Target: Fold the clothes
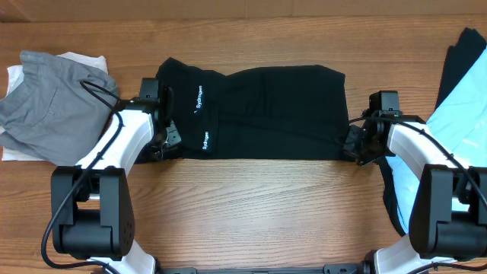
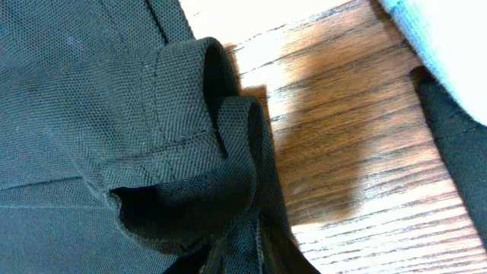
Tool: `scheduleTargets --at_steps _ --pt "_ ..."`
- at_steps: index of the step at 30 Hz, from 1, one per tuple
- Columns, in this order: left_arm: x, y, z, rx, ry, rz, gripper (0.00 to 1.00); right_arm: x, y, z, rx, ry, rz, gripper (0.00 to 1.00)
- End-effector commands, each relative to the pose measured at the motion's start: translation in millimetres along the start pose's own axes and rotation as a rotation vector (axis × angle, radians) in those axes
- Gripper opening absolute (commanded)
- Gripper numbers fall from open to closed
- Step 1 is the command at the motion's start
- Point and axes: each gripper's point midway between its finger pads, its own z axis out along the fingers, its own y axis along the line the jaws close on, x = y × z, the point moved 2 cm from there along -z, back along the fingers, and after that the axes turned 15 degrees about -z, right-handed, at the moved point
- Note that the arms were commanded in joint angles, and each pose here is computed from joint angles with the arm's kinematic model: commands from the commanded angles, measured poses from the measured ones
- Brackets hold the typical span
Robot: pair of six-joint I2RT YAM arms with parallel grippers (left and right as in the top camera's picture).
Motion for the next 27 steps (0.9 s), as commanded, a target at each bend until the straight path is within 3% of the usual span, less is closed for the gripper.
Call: scheduleTargets --at_steps 1,9,16,27 --pt "0 12 9 -0.052 -0.042 0.009 0.42 15 -4 14 0.01 0.07 0.01 0.18" --pt "0 35 25 -0.108 -0.069 -0.038 0.59 16 -4 14 0.01 0.073 0.011 0.18" --pt "-11 57 29 -0.102 -0.026 -0.144 0.58 15 -3 11 0.009 0.075 0.035 0.17" --pt "-6 52 30 -0.07 0.008 -0.137 0.59 -23 24 -29 -0.123 -0.049 0.011 0.25"
